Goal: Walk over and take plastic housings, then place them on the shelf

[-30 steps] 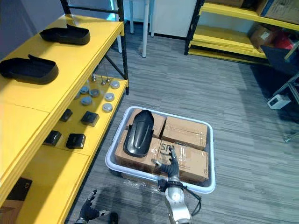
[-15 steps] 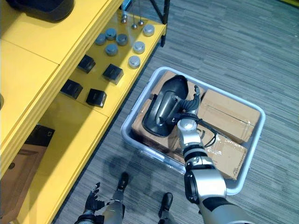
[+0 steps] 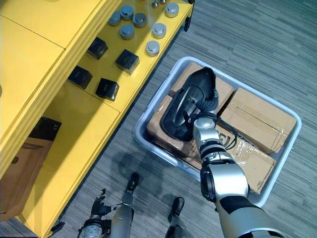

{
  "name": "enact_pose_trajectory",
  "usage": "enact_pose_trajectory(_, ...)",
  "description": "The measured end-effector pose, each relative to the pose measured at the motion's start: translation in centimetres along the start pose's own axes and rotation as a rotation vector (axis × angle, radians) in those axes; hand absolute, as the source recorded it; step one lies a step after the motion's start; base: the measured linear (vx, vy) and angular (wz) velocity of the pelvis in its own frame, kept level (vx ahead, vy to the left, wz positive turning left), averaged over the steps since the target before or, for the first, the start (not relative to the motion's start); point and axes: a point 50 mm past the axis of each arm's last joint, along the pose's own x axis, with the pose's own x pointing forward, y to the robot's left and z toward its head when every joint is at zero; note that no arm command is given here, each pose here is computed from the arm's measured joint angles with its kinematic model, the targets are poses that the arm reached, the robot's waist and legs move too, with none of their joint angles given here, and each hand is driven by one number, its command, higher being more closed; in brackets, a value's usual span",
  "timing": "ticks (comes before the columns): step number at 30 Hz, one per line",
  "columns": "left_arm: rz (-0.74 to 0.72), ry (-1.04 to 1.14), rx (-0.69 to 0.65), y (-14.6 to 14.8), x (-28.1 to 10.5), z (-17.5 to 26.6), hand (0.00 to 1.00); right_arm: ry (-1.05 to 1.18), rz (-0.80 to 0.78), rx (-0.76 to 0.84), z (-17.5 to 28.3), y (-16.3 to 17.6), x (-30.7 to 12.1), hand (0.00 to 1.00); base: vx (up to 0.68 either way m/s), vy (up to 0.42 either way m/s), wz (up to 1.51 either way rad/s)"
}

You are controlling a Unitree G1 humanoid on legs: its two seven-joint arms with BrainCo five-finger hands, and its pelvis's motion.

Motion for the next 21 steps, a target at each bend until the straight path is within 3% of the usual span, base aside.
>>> enact_pose_trajectory(10, 0.033, 0.023, -0.029, 0.4, 0.4, 0.0, 0.0, -0.059, 0.046, -0.066, 0.1, 2.7, -1.6, 0.0, 0.02, 0.005, -0.08)
enact_pose_trajectory(14, 0.047, 0.025, -0.022, 0.8, 0.5, 0.0, 0.0, -0.262, 0.1, -0.044, 2.2, 4.1, -3.8, 0.0, 0.02, 0.006, -0.06)
enact_pose_trajectory(21, 0.098, 0.049, -0.027, 1.8, 0.2, -0.9, 0.0, -0.586, -0.047, -0.022, 7.3, 2.1, -5.9, 0.0, 0.02, 0.007, -0.09)
